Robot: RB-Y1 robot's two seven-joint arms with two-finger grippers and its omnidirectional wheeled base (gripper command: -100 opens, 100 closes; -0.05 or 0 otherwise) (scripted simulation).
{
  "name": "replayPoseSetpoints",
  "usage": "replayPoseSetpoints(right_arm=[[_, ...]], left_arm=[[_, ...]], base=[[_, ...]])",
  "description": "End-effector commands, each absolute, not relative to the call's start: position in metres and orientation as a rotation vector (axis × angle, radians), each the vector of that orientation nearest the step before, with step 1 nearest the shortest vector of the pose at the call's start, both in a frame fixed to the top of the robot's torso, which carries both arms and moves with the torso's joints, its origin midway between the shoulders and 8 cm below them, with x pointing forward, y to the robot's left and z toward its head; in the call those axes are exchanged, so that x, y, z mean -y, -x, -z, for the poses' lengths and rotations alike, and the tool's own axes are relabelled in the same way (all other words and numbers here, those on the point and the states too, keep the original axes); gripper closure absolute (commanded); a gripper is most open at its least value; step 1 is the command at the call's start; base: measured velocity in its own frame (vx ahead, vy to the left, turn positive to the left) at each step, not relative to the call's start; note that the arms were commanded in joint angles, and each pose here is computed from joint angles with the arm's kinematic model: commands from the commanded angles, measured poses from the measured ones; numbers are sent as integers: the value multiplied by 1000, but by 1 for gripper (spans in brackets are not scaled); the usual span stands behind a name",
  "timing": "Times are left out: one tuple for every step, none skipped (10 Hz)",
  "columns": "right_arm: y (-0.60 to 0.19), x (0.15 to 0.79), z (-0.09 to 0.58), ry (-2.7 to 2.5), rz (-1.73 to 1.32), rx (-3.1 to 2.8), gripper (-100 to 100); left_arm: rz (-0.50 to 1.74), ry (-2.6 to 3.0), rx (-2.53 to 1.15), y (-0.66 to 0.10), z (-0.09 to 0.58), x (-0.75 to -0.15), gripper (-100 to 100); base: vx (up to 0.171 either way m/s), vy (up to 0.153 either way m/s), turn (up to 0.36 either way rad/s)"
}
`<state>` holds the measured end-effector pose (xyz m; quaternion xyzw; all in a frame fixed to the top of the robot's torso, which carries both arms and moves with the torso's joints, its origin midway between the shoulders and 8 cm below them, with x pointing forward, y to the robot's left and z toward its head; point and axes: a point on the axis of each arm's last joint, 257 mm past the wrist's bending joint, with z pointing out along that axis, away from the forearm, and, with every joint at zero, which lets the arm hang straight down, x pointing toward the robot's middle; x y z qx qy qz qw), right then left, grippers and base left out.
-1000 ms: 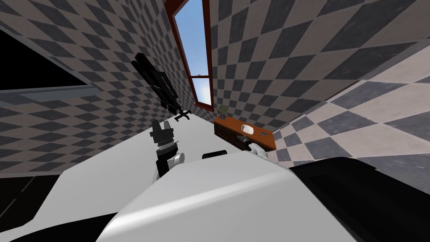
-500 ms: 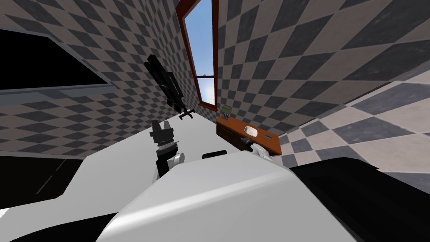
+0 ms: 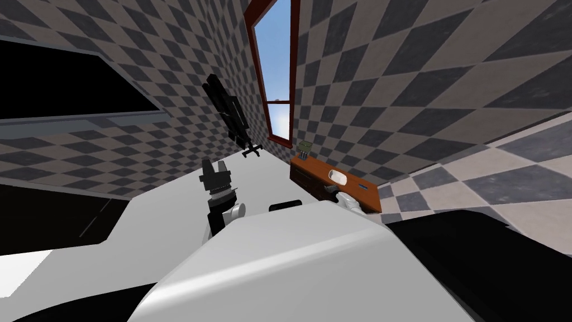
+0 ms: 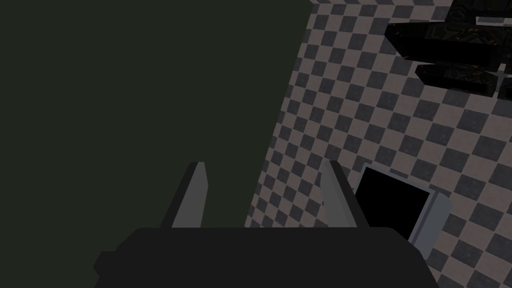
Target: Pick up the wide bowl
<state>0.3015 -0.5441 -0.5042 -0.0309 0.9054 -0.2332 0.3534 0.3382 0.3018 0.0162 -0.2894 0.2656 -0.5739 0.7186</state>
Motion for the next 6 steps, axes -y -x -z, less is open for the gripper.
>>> replayPoseSetpoints(right_arm=[[-289, 564, 508, 128, 691, -2375, -100], [-286, 566, 510, 126, 696, -2383, -100], [-286, 566, 510, 126, 696, -2383, -100], [-278, 582, 511, 167, 760, -2404, -100], [-273, 584, 513, 165, 766, -2413, -100], [-267, 598, 513, 204, 824, -2430, -100]], left_arm=[[1269, 640, -587, -338, -16, -302, 0], [1269, 640, -587, -338, -16, -302, 0], [1269, 640, -587, -338, -16, -302, 0], [1269, 640, -587, -338, -16, -302, 0], [1269, 640, -587, -338, -16, -302, 0], [1269, 640, -587, -338, -16, -302, 0]], base=[[17, -17, 148], [15, -18, 110], [7, -8, 6], [12, -11, 145], [16, -16, 113], [29, -16, 173]])
